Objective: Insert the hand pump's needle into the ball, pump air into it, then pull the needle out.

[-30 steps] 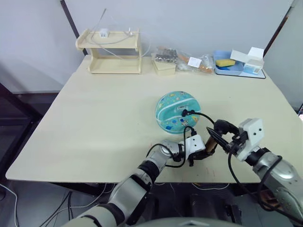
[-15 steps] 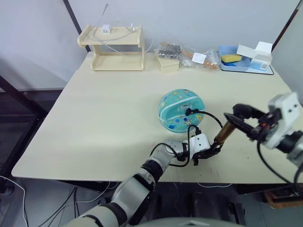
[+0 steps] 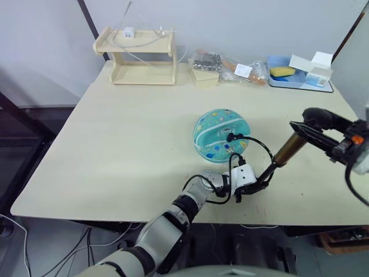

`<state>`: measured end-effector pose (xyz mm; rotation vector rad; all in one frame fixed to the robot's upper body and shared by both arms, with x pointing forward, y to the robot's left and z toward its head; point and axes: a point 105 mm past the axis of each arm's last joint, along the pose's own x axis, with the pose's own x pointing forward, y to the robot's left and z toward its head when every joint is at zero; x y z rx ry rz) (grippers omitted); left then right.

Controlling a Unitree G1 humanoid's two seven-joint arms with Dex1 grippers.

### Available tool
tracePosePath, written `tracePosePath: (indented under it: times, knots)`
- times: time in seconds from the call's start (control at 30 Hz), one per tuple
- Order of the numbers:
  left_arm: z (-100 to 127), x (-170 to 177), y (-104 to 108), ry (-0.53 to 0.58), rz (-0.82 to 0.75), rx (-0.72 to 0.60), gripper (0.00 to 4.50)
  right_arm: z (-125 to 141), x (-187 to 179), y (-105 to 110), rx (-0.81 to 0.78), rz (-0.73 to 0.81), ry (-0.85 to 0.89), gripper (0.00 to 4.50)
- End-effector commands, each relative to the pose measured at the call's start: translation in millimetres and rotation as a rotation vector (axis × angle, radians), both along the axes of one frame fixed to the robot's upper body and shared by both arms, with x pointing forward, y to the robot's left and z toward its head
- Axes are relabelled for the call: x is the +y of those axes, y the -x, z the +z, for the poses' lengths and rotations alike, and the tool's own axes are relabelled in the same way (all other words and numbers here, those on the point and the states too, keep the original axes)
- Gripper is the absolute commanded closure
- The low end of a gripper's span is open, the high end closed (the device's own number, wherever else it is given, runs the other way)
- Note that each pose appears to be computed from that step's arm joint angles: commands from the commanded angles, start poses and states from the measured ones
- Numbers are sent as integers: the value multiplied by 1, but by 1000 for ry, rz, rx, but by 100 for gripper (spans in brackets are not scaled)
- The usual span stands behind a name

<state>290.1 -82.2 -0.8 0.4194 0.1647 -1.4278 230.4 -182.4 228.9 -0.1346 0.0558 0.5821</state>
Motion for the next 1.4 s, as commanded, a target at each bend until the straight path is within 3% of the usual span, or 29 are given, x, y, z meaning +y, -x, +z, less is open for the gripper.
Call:
tracePosePath:
  times: [0.03,0.17,0.3,0.37,0.43,0.67,0.9,1.27,1.4]
  knots:
    - [-29,12,12,-101,-13,66,343,-61,-6,-4,188,-52,63,277]
    - [-28,12,11,-93,-3,64,343,-99,0,-2,265,-45,41,278]
    - [-27,12,11,-89,2,64,343,-158,-1,-4,394,-67,43,281]
    - [-27,12,11,-89,3,63,343,-169,-1,-2,406,-64,53,283]
    - [-27,11,10,-89,4,63,343,-168,-2,-3,382,-74,43,342]
    - [-29,12,10,-99,6,65,343,-76,-6,-18,77,-81,-28,352]
    - [-30,12,11,-102,-2,66,343,-3,-8,-7,-100,-68,-84,352]
    - [-33,14,16,-106,-20,74,343,51,-12,7,-205,-91,-130,352]
    - [-34,14,18,-106,-22,80,343,32,-11,1,-135,-104,-108,352]
